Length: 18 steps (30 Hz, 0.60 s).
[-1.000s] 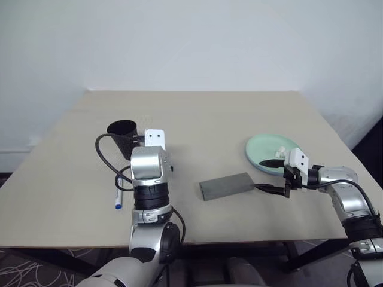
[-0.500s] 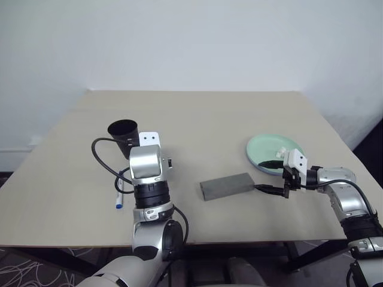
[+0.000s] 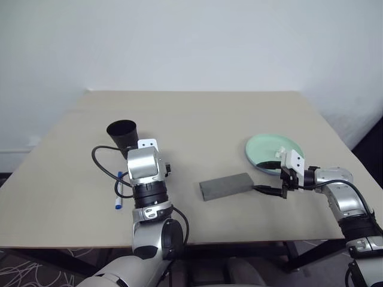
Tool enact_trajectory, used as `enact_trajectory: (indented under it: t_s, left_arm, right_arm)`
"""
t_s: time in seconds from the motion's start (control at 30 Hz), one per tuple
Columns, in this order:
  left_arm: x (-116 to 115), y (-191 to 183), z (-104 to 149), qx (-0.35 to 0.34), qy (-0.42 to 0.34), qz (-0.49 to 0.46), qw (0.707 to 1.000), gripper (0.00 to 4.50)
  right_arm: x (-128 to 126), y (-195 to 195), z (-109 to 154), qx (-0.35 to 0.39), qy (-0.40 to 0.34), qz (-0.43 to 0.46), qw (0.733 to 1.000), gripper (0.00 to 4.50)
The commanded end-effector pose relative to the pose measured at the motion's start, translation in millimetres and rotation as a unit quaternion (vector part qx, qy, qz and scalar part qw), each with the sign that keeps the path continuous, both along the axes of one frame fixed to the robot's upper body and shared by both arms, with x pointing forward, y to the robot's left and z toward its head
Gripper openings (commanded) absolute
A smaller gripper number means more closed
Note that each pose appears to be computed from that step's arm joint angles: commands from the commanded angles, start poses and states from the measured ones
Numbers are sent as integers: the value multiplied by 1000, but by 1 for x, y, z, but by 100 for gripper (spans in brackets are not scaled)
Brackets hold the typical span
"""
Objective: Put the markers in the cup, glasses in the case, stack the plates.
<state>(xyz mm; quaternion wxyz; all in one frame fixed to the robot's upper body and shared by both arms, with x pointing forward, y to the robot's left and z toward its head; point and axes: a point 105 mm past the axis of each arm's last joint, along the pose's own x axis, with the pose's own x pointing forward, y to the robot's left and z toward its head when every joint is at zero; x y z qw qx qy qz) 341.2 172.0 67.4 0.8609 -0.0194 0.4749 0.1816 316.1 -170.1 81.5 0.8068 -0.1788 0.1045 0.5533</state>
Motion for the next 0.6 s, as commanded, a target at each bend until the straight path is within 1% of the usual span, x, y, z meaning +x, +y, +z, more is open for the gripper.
enact_trajectory:
  t_s: [0.03,0.3,0.33,0.5,0.6]
  left_arm:
    - [2,-16,3,-23,-3,-10,1000,286]
    - [2,-18,0,-37,1,-13,999,20]
    - [2,-19,0,-39,1,-14,999,2]
    - [4,-23,2,-44,-6,-29,999,2]
    - [16,-25,20,-15,-59,-78,995,2]
  right_arm:
    - [6,1,16,6,-32,1,999,429]
    - [6,0,17,7,-33,-1,999,429]
    - [6,0,17,7,-33,-1,999,429]
    - [6,-1,17,6,-33,-1,999,429]
    - [7,0,17,6,-33,-1,999,429]
